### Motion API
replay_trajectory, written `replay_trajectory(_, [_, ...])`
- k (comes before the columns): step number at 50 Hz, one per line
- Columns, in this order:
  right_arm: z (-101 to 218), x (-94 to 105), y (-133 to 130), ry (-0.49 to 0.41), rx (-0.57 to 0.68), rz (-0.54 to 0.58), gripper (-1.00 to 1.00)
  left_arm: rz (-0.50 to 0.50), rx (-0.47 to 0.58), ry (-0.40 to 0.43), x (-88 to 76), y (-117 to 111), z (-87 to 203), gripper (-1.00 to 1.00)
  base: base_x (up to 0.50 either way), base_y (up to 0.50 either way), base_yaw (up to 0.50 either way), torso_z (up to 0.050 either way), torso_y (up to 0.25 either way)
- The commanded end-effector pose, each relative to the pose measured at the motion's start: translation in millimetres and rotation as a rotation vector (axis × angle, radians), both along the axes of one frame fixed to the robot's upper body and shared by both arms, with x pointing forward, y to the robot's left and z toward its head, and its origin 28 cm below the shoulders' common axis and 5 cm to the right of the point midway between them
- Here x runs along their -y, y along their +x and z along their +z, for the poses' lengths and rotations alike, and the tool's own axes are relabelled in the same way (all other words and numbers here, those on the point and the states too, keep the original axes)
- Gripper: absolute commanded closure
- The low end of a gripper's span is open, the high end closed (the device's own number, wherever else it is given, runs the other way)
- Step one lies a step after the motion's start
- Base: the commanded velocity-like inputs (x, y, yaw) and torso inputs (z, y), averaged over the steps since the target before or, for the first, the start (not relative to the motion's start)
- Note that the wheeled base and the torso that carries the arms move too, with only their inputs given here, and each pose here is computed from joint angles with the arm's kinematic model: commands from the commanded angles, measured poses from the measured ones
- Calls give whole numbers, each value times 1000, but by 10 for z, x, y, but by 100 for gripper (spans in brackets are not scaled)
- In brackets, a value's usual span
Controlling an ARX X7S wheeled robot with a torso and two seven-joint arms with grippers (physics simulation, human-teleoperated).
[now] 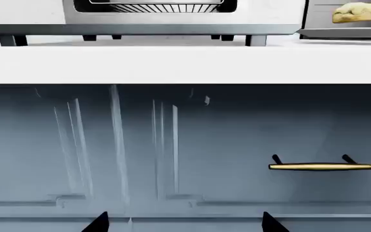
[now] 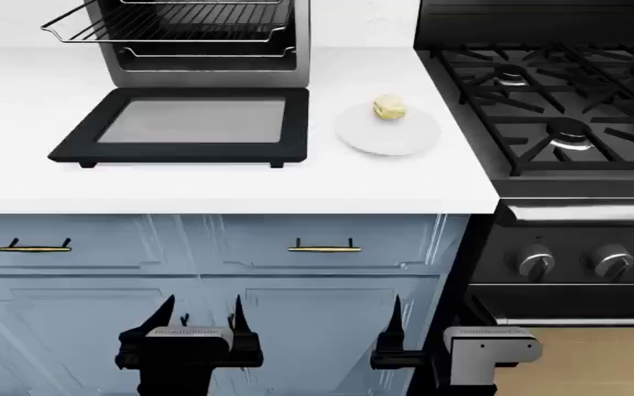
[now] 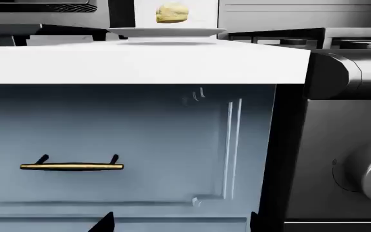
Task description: Place the scone on the top rack of the toaster oven.
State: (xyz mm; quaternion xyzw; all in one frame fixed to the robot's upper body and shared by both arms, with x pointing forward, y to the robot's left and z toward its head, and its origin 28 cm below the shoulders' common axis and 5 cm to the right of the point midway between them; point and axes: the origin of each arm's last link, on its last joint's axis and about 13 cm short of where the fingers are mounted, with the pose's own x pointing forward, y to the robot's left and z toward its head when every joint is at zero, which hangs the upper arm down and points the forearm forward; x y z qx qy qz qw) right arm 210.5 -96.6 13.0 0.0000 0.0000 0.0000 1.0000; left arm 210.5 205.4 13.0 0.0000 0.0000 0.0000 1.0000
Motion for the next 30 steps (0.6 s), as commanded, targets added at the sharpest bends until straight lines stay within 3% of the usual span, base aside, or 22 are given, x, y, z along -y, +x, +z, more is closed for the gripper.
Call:
replay_trajectory(1, [-10,-13,-6,-33,3,-5,-100,-9,-13,-4,0,-5,-19,-100,0,0,0,0,0])
replay_trajectory(11, [0,-7,14,-60,5,-8,-100,6,-18,-5,-10,19,-37,-100,0,0,0,0,0])
replay_trajectory(14, [4,8,24,-47,-3,-35,-100,3,-20,2,-5,14,-39,-100,0,0,0,0,0])
replay_trajectory(16, [26,35,49,-108,-16,-67,-100,24,3,35,-16,34,23,-100,0,0,0,0,0])
replay_trajectory(17, [59,42,49,-86,-12,-67,-100,15,-3,25,-23,39,53,-100,0,0,0,0,0])
replay_trajectory(20, [318,67,77,-119,18,-82,-100,-8,38,4,-71,18,263,-100,0,0,0,0,0])
replay_trajectory(24, [852,118,108,-168,81,-110,-100,9,21,-11,-190,123,754,-100,0,0,0,0,0])
replay_trajectory(30, [1233,172,113,-197,110,-140,-100,83,106,-1,-336,260,1200,-100,0,0,0,0,0])
